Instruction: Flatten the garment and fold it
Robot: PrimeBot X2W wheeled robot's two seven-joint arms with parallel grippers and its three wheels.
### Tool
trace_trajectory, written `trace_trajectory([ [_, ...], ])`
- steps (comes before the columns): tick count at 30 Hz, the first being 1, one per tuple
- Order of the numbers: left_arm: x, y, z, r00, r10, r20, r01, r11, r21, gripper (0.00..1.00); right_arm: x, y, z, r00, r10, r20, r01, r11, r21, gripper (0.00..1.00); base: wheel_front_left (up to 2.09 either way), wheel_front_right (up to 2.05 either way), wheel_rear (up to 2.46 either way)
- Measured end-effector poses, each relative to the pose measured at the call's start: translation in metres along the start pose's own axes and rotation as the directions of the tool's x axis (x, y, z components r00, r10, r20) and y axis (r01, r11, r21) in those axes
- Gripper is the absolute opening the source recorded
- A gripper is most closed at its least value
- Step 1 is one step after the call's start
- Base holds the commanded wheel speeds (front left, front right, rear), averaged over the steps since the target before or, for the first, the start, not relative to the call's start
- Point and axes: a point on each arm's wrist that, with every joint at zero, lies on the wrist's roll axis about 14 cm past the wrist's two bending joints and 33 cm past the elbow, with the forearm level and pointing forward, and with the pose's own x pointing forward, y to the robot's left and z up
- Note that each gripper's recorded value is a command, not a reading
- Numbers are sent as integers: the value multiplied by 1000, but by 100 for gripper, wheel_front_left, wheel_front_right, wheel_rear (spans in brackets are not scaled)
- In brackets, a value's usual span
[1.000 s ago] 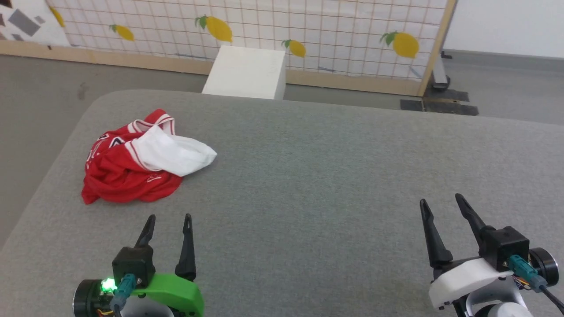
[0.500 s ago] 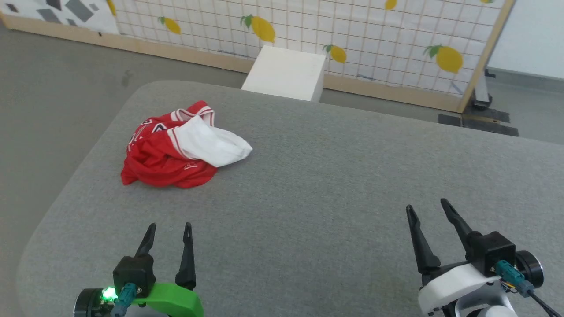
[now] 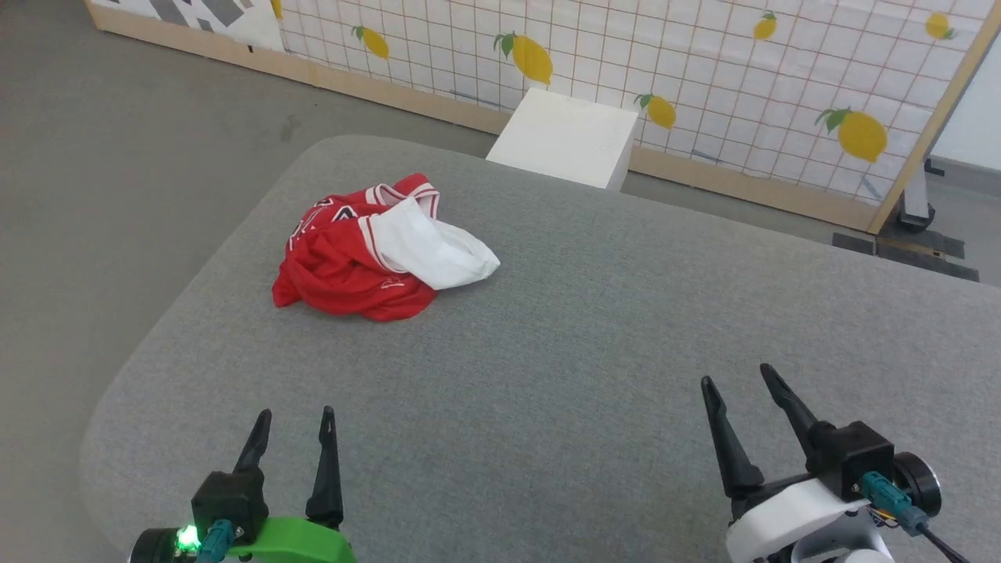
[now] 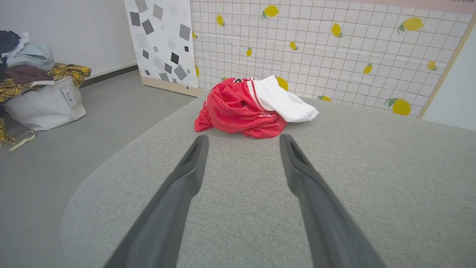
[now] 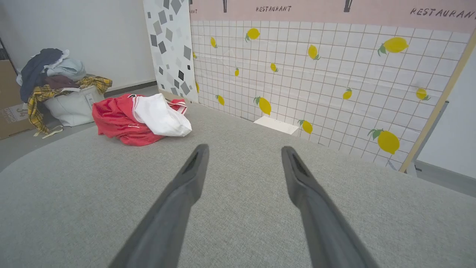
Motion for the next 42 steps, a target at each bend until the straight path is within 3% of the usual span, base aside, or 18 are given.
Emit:
trace_trajectory([
  [42,-49,43,-5,988,148,45,-146,989,-34,100,18,61,-8,983,185,24,-185,982,30,100,0,0,0],
])
